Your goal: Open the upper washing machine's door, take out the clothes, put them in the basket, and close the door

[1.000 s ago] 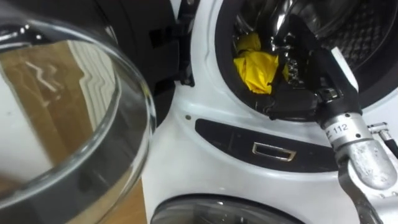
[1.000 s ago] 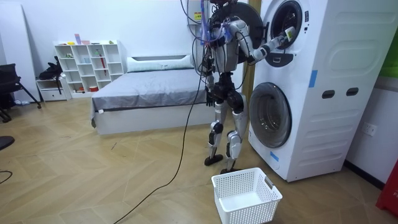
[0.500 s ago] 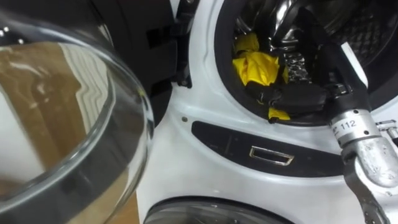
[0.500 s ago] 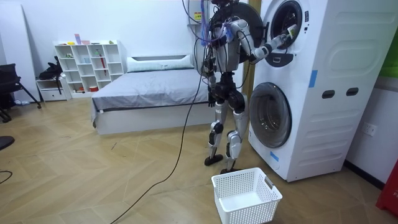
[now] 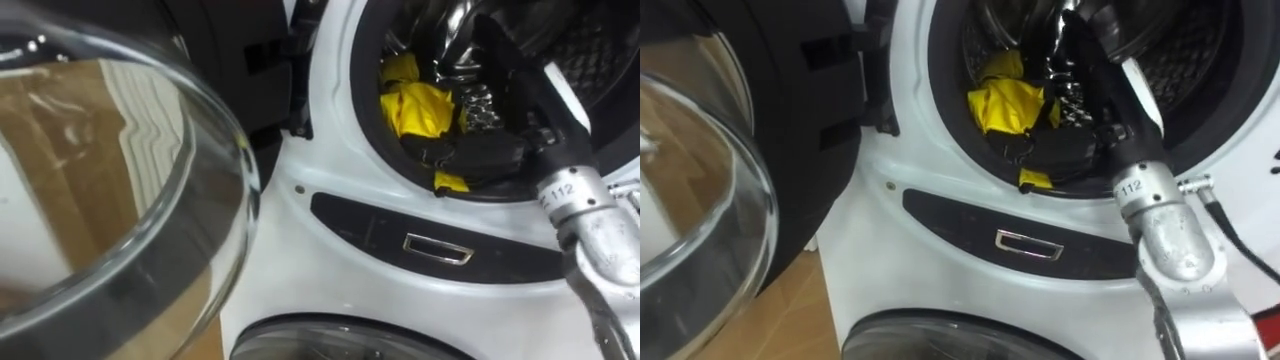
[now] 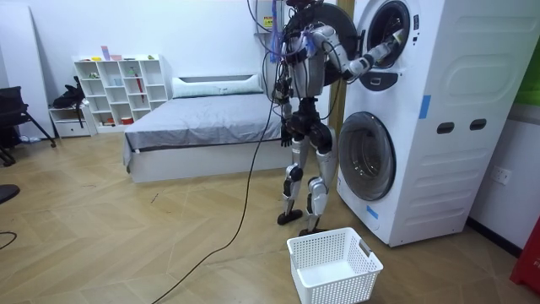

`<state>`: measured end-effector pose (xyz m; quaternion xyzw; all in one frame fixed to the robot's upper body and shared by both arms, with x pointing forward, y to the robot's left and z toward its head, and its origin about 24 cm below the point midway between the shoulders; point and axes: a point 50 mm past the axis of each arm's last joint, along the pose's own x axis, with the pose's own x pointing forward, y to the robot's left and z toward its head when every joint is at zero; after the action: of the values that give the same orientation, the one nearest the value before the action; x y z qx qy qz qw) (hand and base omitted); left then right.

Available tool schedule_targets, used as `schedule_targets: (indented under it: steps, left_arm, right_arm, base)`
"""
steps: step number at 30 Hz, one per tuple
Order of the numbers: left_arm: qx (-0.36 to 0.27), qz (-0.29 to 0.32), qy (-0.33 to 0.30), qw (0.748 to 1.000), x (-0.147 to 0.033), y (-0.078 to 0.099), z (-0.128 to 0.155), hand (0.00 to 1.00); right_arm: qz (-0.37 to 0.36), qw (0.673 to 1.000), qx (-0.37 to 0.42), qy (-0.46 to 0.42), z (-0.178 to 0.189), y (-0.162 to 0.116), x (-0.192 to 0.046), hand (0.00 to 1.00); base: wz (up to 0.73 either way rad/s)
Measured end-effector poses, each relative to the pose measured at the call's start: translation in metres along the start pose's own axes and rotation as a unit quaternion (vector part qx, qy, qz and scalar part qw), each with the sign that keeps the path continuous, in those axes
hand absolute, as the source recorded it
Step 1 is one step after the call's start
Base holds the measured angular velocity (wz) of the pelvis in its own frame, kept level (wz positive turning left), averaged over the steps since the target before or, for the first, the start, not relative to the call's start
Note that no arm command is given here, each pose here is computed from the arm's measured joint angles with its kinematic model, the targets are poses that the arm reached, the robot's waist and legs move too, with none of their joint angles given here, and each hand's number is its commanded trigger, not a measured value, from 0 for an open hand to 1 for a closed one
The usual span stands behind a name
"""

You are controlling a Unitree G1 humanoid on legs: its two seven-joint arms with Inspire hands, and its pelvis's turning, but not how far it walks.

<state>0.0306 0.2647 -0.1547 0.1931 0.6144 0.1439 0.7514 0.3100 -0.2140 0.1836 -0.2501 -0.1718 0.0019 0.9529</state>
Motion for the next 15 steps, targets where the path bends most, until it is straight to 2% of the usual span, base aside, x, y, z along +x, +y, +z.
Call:
schedule_targets:
  steps: [5, 15]
  left_arm:
    - [0.002, 0.002, 0.004, 1.000, 0.000, 0.002, 0.000, 0.00]
    - [0.003, 0.000, -0.015, 1.000, 0.003, 0.012, 0.018, 0.00]
  right_arm:
    - [-0.003, 0.999, -0.053, 0.008, 0.004, -0.016, 0.013, 0.00]
    - [0.124, 0.986, -0.087, 0.072, -0.010, -0.015, 0.015, 0.00]
  base:
    - [0.01]
    - [-0.02]
